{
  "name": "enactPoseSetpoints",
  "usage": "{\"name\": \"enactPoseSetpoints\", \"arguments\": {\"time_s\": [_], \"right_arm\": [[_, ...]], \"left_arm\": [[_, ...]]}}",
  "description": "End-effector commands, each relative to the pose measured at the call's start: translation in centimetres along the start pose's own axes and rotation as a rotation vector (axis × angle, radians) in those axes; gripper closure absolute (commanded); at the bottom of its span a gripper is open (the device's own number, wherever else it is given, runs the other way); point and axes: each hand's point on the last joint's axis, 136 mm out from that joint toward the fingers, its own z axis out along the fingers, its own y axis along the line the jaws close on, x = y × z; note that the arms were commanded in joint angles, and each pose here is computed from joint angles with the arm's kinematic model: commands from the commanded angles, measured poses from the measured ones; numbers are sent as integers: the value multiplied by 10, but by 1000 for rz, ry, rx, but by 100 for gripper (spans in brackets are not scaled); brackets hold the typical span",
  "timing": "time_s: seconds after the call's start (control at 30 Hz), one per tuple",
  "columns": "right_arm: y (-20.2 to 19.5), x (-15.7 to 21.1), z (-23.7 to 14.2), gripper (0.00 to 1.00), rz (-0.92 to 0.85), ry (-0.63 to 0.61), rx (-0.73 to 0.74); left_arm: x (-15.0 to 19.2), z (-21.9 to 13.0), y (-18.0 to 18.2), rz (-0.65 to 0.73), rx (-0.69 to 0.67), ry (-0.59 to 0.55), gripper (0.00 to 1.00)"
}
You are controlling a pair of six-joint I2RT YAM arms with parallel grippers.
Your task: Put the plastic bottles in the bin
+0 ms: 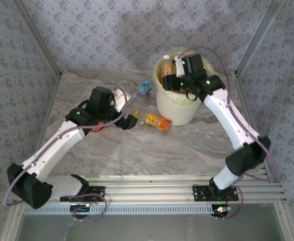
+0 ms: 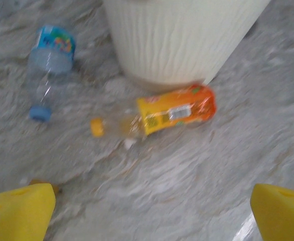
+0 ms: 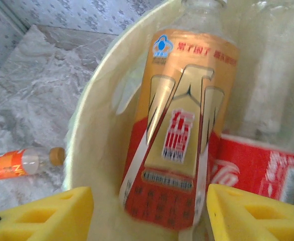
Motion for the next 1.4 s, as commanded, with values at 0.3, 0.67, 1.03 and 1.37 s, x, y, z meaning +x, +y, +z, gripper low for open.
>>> {"name": "enactPoseSetpoints", "arguments": {"time_s": [0.3, 0.67, 1.03, 1.37], "right_arm": [[82, 44, -81, 23, -1, -83, -341], [139, 91, -101, 0, -7, -33, -561], [123, 146, -95, 0, 38, 59, -499], [118, 154, -97, 0, 71, 64, -477]], "left_arm": [[89, 14, 97, -78, -339, 419, 0], [134, 44, 150, -88, -398, 664, 0], [170, 74, 156, -181, -302, 781, 1], [187, 74, 143, -271, -282, 838, 3]]}}
